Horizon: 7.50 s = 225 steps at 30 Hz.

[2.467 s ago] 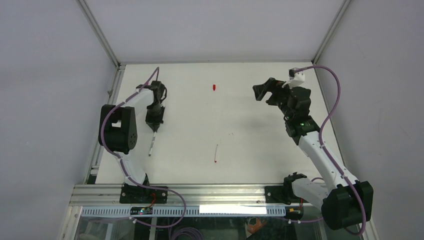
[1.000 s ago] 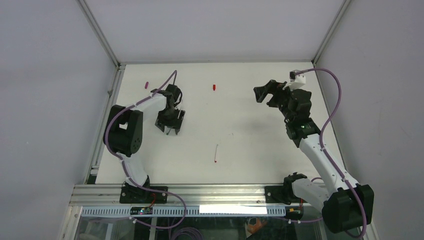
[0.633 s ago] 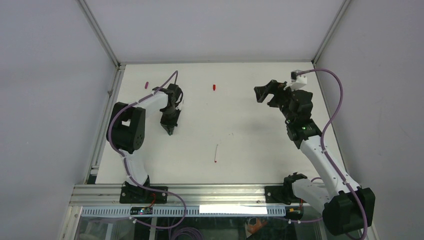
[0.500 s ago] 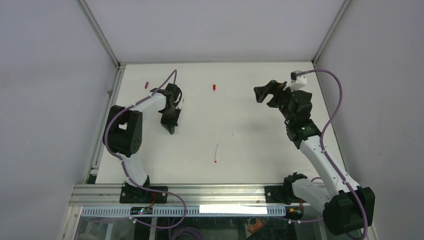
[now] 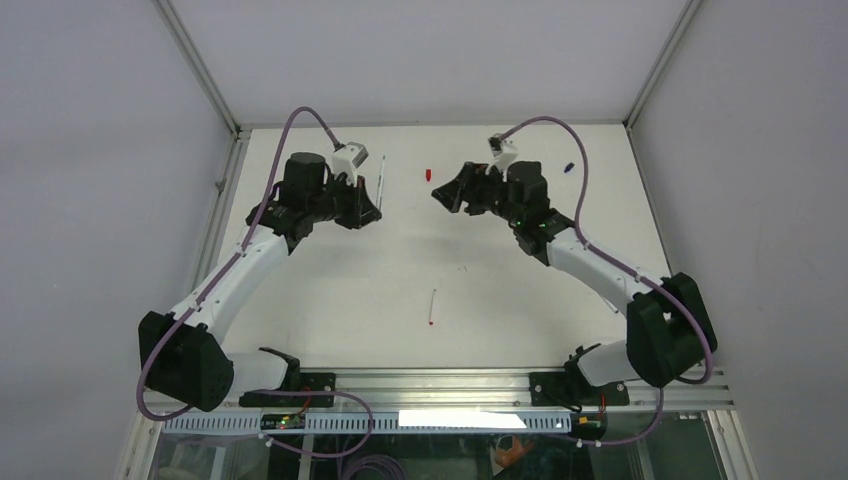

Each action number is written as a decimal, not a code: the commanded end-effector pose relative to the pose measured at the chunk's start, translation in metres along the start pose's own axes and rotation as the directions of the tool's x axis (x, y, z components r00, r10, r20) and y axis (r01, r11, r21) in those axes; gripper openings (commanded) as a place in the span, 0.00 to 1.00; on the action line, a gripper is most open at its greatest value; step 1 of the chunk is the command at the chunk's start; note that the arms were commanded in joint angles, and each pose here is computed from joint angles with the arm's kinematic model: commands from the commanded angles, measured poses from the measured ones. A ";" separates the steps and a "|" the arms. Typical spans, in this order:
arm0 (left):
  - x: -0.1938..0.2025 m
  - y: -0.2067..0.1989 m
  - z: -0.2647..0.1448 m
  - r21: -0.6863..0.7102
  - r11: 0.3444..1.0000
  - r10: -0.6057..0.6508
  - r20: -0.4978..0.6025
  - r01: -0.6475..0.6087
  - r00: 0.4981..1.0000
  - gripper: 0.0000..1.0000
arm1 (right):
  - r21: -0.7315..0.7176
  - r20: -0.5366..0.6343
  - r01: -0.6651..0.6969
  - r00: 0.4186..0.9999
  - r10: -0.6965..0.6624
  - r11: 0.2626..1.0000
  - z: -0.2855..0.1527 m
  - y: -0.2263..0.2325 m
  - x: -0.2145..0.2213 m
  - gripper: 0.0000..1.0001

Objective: Insert the pens into the pen caps

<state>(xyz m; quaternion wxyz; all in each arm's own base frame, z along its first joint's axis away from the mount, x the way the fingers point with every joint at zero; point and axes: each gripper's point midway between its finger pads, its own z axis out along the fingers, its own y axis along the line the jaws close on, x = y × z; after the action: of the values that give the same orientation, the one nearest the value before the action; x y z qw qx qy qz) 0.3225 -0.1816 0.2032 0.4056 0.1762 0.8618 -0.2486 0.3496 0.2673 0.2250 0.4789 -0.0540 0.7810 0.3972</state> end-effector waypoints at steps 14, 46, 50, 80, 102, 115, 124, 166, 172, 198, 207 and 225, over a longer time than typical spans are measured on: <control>-0.027 -0.035 0.001 0.176 0.984 0.002 0.146 -0.028 0.989 0.00 | -0.390 0.011 0.106 0.994 -0.110 0.915 0.046 0.118 -0.006 0.52; -0.036 -0.051 -0.003 0.261 0.965 -0.044 0.229 -0.018 0.972 0.00 | -0.454 0.022 0.111 0.993 -0.113 0.884 0.070 0.137 0.013 0.38; -0.039 -0.051 -0.006 0.253 0.967 -0.042 0.247 -0.023 0.968 0.00 | -0.458 0.008 0.102 0.994 -0.111 0.883 0.072 0.137 0.017 0.33; -0.127 0.254 0.020 -0.650 0.725 -0.192 0.125 0.226 0.973 0.64 | 0.079 -0.175 0.345 0.928 -0.328 0.935 -0.018 -0.003 0.018 0.00; -0.035 0.391 0.061 -0.739 0.672 -0.286 -0.187 0.058 0.940 0.63 | 0.057 -0.180 0.332 0.931 -0.318 0.941 -0.015 -0.004 0.017 0.00; -0.029 0.402 0.086 -0.698 0.715 -0.253 -0.206 0.040 0.945 0.64 | 0.083 -0.205 0.348 0.923 -0.326 0.934 -0.013 -0.012 0.020 0.00; -0.021 0.404 0.097 -0.671 0.741 -0.238 -0.231 0.023 0.943 0.61 | 0.103 -0.218 0.344 0.923 -0.316 0.934 -0.008 -0.020 0.020 0.00; -0.124 0.243 0.101 -0.100 0.956 -0.268 0.071 0.274 0.961 0.00 | -0.061 -0.237 0.251 0.936 -0.259 0.966 -0.002 0.009 0.049 0.00; -0.185 0.136 0.073 0.283 0.914 -0.371 0.284 0.292 0.884 0.00 | -0.164 -0.221 0.204 0.946 -0.237 0.965 0.004 0.042 0.057 0.00; -0.193 -0.061 -0.034 0.715 0.668 -0.283 0.503 -0.208 0.817 0.00 | -0.392 -0.121 0.097 0.980 -0.156 0.915 0.033 0.126 0.012 0.00; -0.200 -0.064 -0.039 0.736 0.651 -0.341 0.505 -0.189 0.793 0.00 | -0.415 -0.103 0.114 0.980 -0.171 0.903 0.041 0.138 0.003 0.00; -0.200 -0.063 -0.033 0.753 0.641 -0.376 0.477 -0.149 0.794 0.00 | -0.415 -0.069 0.155 0.977 -0.201 0.896 0.042 0.144 -0.005 0.00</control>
<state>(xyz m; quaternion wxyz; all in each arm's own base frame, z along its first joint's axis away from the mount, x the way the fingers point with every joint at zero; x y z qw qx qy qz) 0.3967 -0.2334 0.3850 0.5026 0.1737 0.5378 -0.6542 0.3122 0.3868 0.2701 0.4151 -0.2327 0.7282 0.4933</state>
